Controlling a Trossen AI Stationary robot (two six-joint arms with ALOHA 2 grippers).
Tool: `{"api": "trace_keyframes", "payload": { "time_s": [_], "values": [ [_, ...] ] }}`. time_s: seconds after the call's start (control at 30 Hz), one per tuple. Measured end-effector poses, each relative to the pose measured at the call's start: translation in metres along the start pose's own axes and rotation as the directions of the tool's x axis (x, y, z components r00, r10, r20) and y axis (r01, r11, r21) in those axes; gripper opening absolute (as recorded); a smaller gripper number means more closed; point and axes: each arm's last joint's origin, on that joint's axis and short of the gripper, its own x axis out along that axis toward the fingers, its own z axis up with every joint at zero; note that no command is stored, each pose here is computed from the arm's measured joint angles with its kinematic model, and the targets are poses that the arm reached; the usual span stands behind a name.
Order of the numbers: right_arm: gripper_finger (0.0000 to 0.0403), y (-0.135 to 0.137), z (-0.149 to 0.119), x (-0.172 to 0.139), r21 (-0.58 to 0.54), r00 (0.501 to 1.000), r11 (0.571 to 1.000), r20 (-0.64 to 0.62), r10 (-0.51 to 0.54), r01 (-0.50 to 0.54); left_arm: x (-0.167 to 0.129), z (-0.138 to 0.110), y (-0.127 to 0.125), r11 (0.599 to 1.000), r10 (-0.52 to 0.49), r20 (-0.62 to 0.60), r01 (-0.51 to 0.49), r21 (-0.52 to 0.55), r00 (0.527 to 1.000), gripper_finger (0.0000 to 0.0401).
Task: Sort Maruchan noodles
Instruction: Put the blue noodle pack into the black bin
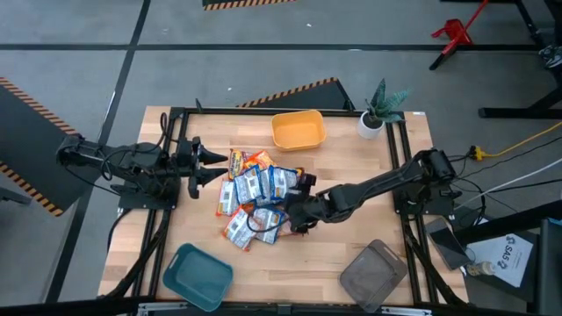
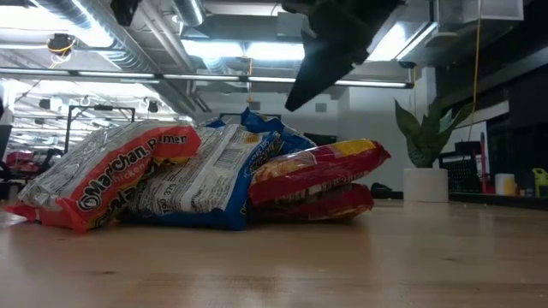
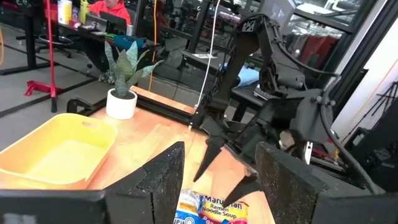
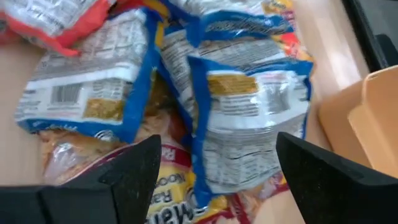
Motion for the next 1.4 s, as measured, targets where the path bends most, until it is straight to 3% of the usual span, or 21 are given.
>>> {"api": "trace_keyframes", "payload": {
  "time_s": [0.23,0.57,0.83,1.07,1.4],
  "values": [
    [0.0303,0.008,-0.007,0.018,-0.024,0.999,0.999,-0.033,-0.039,0.039,0.000,0.000,0.001,0.999,0.033,0.010,-0.033,-0.007,0.999,0.0194],
    [0.0303,0.016,-0.019,0.046,-0.069,0.982,0.982,-0.064,-0.179,0.175,0.000,-0.001,0.002,0.998,0.063,0.002,-0.063,0.002,0.998,0.0194],
    [0.0291,0.013,-0.022,0.063,0.043,0.978,0.981,-0.091,-0.185,0.190,0.000,-0.002,0.003,0.997,0.075,-0.004,-0.075,0.006,0.997,0.0194],
    [0.0191,0.011,-0.023,0.064,0.176,0.981,0.968,-0.110,-0.161,0.178,0.000,-0.003,0.003,0.997,0.077,-0.009,-0.077,0.010,0.997,0.0194],
    [0.0013,0.009,-0.018,0.053,0.237,0.993,0.968,-0.107,-0.057,0.081,0.000,-0.003,0.003,0.997,0.077,-0.008,-0.077,0.009,0.997,0.0194]
  ]
}}
